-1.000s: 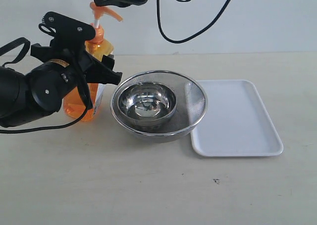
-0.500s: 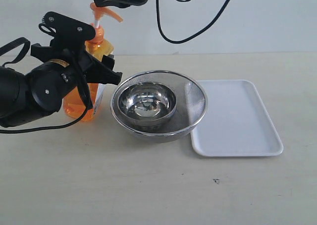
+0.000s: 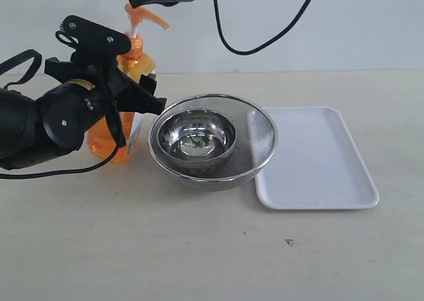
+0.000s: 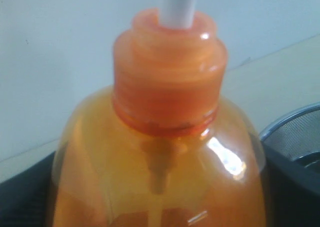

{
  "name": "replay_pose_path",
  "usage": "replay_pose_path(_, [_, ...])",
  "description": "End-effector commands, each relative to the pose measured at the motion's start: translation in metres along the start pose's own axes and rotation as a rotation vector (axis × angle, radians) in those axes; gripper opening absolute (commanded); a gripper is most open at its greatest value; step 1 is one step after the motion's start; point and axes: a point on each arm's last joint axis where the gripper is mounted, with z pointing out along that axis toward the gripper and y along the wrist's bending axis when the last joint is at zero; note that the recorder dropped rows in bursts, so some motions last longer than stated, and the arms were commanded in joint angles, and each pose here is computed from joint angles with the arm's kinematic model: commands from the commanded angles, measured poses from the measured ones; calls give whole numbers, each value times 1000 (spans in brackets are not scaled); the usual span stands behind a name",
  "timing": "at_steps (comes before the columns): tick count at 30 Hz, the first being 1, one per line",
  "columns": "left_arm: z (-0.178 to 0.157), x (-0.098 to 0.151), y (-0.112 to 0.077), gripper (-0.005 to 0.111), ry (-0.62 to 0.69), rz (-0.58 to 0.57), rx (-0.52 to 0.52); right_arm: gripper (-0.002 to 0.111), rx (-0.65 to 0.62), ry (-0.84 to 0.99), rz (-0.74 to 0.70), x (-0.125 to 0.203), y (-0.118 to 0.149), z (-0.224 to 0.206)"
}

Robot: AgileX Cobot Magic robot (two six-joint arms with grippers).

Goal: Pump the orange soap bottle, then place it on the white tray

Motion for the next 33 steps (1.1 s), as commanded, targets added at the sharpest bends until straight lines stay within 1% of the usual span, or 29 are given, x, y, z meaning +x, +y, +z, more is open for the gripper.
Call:
replay_pose_path(1, [1,0,-4,5,2,-1,18,0,76,-84,-50,-25,0,-24])
replay_pose_path(5, [1,0,-4,5,2,-1,18,0,67,-106,-67,-35,3,-32])
replay_pose_path(9, [1,0,-4,5,2,-1,18,0,35,-88,-63,-34,5,-31])
replay_pose_path(17, [1,0,-4,5,3,-3,17,0,-51,19,-11,-8,5,-7])
replay_pose_path(25, [1,0,-4,5,4,-3,19,0,-90,77,16,7,5,6])
replay_pose_path(33, [1,0,-4,5,3,-1,20,0,-149,202,56,36,4,26])
